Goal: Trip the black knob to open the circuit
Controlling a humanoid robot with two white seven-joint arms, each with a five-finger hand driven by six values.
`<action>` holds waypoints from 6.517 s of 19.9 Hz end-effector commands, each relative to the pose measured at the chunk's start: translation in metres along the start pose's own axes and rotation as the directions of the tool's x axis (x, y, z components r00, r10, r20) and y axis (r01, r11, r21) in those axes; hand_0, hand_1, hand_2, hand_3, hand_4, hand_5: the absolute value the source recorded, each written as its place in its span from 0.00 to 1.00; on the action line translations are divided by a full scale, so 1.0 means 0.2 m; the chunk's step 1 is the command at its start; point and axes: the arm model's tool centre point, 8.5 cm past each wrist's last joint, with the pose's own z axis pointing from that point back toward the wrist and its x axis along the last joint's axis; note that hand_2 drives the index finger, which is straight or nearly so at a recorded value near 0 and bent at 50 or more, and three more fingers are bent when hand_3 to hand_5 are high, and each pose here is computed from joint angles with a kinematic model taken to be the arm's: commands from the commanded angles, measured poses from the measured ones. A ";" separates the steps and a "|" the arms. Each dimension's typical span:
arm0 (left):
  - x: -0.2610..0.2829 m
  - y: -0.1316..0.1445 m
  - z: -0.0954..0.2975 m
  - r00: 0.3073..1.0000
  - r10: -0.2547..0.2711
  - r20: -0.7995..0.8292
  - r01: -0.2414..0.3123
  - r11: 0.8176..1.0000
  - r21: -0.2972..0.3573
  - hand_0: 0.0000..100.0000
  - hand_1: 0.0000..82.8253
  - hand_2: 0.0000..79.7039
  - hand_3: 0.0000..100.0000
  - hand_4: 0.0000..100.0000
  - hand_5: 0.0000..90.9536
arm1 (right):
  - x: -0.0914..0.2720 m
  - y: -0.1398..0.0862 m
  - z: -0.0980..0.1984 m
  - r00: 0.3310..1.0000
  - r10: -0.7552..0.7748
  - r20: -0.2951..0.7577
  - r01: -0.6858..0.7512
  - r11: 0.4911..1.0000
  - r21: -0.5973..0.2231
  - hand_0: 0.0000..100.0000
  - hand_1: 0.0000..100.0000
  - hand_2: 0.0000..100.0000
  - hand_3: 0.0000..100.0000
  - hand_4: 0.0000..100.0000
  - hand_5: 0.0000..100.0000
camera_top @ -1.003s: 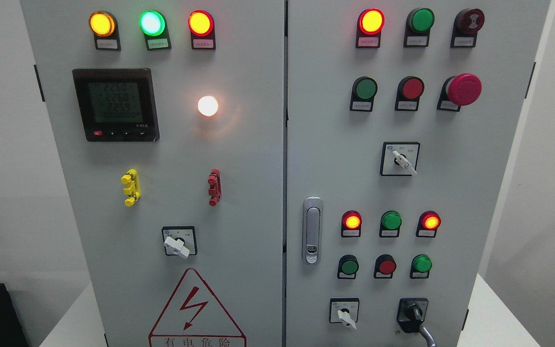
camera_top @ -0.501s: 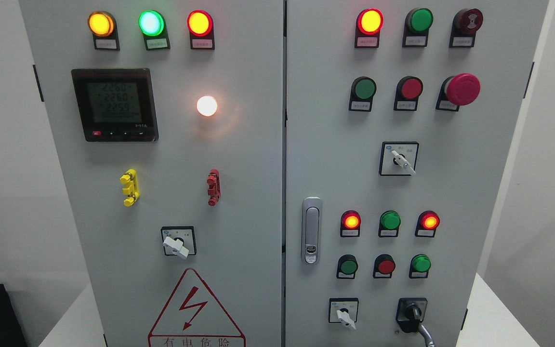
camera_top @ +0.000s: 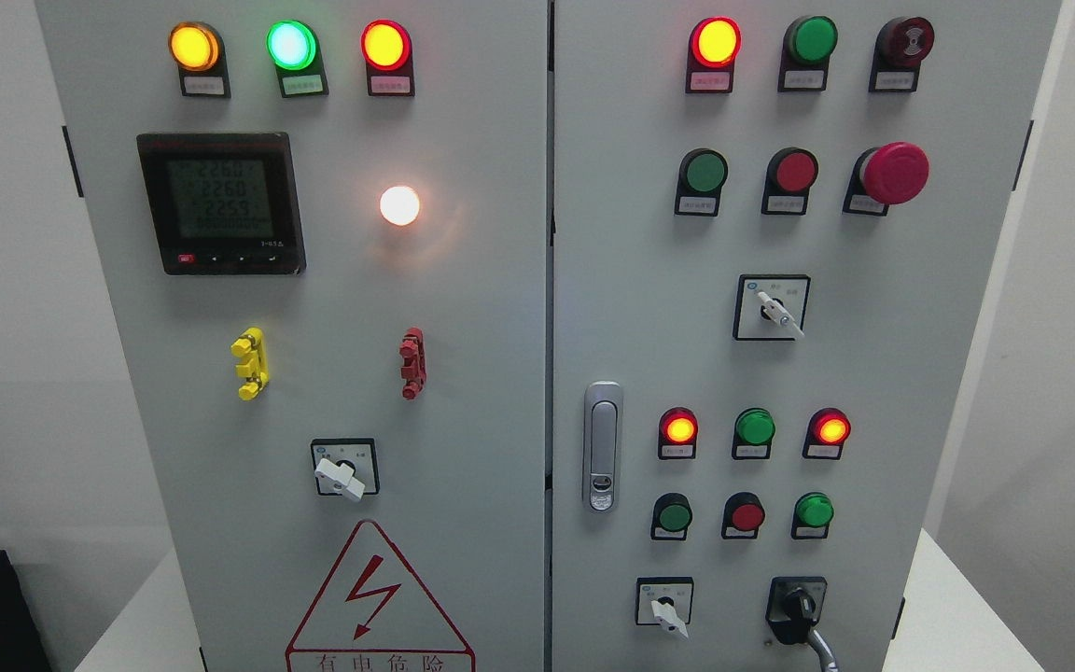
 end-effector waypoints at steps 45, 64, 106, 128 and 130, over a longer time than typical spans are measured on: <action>0.00 0.00 0.00 1.000 0.003 -0.002 -0.003 1.000 0.000 0.12 0.47 0.00 0.00 0.00 0.00 | 0.09 0.14 -0.05 0.997 -0.037 0.061 0.033 0.997 0.075 0.79 0.86 0.00 1.00 0.96 0.86; 0.00 0.00 0.00 1.000 0.003 -0.002 -0.003 1.000 0.000 0.12 0.47 0.00 0.00 0.00 0.00 | 0.10 0.16 -0.05 0.997 -0.043 0.070 0.037 0.996 0.084 0.80 0.86 0.00 1.00 0.96 0.86; 0.00 0.00 0.00 1.000 0.003 0.000 -0.003 1.000 0.000 0.12 0.47 0.00 0.00 0.00 0.00 | 0.14 0.19 -0.07 0.994 -0.055 0.096 0.045 0.994 0.101 0.80 0.87 0.00 1.00 0.96 0.86; 0.00 0.00 0.00 1.000 0.003 -0.002 -0.003 1.000 0.000 0.12 0.47 0.00 0.00 0.00 0.00 | 0.12 0.16 -0.07 0.995 -0.042 0.087 0.034 0.995 0.093 0.81 0.87 0.00 1.00 0.96 0.87; 0.00 0.00 0.00 1.000 0.003 0.000 -0.003 1.000 0.000 0.12 0.47 0.00 0.00 0.00 0.00 | 0.12 0.15 -0.06 0.996 -0.041 0.086 0.033 0.995 0.090 0.81 0.86 0.00 1.00 0.96 0.87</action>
